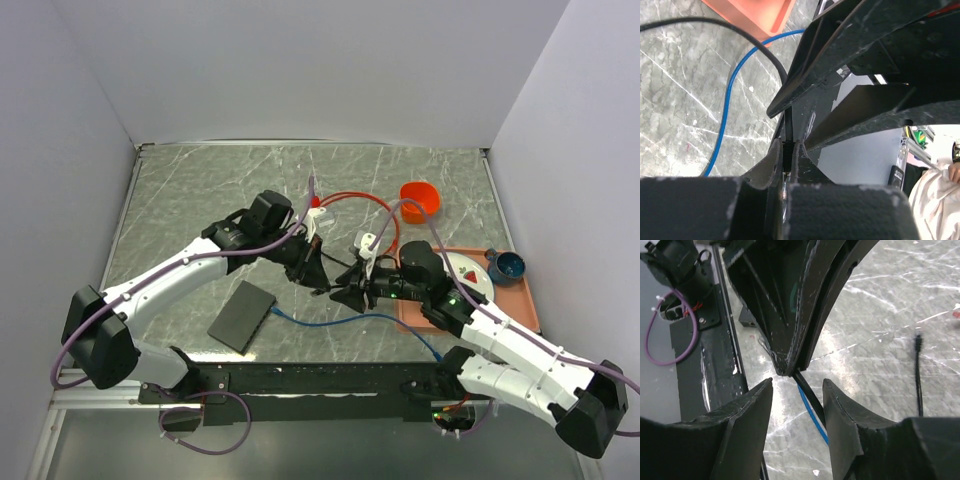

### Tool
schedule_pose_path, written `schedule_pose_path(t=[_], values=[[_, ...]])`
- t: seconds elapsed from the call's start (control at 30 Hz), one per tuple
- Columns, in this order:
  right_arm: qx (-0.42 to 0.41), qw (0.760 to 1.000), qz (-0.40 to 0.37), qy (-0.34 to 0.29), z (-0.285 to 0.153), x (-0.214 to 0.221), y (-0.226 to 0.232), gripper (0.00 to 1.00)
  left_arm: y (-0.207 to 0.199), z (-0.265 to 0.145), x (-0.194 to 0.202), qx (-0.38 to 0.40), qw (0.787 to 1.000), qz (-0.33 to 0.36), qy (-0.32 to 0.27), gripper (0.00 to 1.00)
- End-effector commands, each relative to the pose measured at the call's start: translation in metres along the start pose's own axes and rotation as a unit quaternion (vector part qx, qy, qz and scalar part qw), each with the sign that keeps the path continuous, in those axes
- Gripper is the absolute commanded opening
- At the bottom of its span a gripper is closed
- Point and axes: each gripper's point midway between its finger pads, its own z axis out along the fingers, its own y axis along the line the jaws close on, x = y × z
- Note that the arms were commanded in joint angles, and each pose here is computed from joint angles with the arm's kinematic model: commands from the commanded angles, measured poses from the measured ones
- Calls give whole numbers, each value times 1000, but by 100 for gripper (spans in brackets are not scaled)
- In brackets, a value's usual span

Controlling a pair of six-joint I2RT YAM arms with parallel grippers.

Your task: Insert the plug into the switch port

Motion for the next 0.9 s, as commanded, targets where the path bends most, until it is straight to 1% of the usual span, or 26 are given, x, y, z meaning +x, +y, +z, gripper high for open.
schedule_pose_path(t=[0.0,0.03,0.07,0.13,0.17,0.3,0.37,0.4,0.43,0.5,0.53,0.57,0.67,0.73,0.87], values=[[-32,999,2,25,-1,7,11,45,-27,-15,-29,28,997,65,-37,1],[-37,999,3,27,0,7,12,37,-29,-17,-31,29,996,69,-40,1],[-44,999,5,28,0,7,14,25,-30,-18,-32,30,996,73,-43,1],[-49,998,9,35,3,9,15,13,-32,-19,-35,31,996,77,-46,1],[-48,998,12,39,4,10,14,0,-34,-19,-36,32,995,79,-47,1],[-27,999,11,30,4,7,8,0,-34,-22,-40,24,995,84,-56,3],[-16,999,11,26,2,7,5,0,-32,-25,-47,5,993,91,-74,11],[-13,1000,9,21,1,5,5,0,-29,-27,-50,-7,992,90,-83,20],[-2,1000,10,19,0,5,1,0,-21,-33,-59,-45,989,85,-108,43],[10,1000,7,9,-3,3,-1,0,-13,-37,-65,-76,985,76,-132,58],[19,1000,8,6,-4,2,-3,0,-7,-43,-68,-97,982,73,-147,69],[21,1000,4,-2,-6,-1,-3,0,-2,-44,-66,-101,982,65,-147,70],[33,999,3,-9,-9,-2,-6,0,9,-42,-59,-90,986,27,-135,70],[45,999,4,-9,-10,-1,-9,0,15,-37,-55,-80,988,7,-129,69],[62,998,4,-15,-13,-4,-14,0,17,-29,-47,-62,991,-10,-120,65]])
